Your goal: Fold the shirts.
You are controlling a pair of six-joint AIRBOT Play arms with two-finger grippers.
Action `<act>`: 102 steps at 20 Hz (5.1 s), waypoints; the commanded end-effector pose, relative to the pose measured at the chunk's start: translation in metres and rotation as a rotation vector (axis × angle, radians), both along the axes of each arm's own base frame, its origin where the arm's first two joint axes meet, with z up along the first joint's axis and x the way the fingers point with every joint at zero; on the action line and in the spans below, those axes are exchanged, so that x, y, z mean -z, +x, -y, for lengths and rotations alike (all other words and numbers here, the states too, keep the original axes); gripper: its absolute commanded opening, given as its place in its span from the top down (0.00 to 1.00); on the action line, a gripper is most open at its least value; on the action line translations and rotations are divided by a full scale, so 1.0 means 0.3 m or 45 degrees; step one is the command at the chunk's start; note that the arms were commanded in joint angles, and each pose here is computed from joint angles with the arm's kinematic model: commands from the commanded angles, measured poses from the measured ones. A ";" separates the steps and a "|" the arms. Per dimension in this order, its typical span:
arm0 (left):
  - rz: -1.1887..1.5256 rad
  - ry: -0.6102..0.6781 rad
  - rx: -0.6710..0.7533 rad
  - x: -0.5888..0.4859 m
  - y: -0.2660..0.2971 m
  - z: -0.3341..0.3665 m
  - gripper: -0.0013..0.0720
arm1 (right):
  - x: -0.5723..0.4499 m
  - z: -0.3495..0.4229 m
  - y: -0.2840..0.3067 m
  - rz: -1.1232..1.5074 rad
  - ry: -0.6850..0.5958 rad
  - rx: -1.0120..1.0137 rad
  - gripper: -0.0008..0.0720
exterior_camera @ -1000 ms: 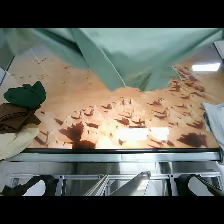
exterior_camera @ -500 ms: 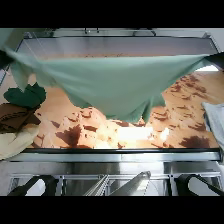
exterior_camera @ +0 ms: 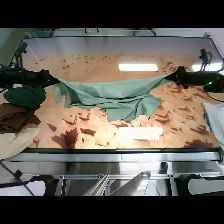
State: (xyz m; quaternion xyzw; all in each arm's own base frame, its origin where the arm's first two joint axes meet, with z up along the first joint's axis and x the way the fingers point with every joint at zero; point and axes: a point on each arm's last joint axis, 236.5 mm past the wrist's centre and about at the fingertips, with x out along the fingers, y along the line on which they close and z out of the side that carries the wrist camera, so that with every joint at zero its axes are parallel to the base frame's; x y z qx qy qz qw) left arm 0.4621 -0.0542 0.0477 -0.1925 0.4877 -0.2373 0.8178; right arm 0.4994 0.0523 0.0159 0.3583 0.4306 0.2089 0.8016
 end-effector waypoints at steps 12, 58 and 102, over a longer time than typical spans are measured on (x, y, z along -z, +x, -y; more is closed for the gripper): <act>-0.351 -0.141 0.148 0.002 -0.023 -0.001 0.01 | 0.169 0.220 -0.160 -0.358 -0.158 -0.106 0.23; 1.169 -0.053 -0.080 -1.442 -0.504 0.051 0.95 | -1.618 0.064 -0.697 1.453 -0.327 0.436 0.96; -0.398 -0.056 0.001 0.341 0.151 -0.251 0.01 | 0.246 -0.008 -0.463 -0.604 0.049 -0.141 0.35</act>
